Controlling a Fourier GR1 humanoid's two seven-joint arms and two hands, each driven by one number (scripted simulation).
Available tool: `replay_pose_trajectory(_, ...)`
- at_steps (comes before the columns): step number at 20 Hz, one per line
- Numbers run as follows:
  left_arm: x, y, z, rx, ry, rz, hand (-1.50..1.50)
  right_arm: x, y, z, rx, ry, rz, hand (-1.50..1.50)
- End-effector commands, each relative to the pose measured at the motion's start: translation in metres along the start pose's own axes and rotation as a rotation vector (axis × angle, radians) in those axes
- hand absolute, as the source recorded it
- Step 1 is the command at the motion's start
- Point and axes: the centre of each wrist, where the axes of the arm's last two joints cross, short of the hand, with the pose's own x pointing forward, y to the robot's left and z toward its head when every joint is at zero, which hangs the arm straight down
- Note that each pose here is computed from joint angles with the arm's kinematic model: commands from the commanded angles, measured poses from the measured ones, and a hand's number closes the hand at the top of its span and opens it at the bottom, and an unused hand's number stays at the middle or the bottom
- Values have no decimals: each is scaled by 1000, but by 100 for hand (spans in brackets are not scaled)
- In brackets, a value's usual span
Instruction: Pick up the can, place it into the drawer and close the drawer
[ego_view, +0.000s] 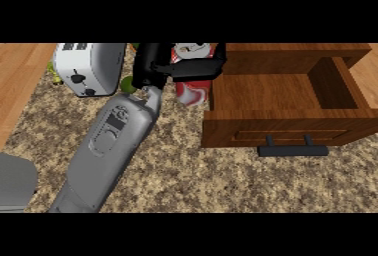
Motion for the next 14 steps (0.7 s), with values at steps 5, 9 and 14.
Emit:
replay_pose_trajectory(5,25,-41,-35,9,1,-17,150,-4,-9,-12,0,2,-4,-150)
replay_pose_trajectory(9,53,-56,-56,24,-10,-48,150,2,-5,-9,19,-21,4,-150)
replay_pose_trajectory(14,32,-65,-59,16,29,-71,150,8,4,-14,20,-2,0,-150)
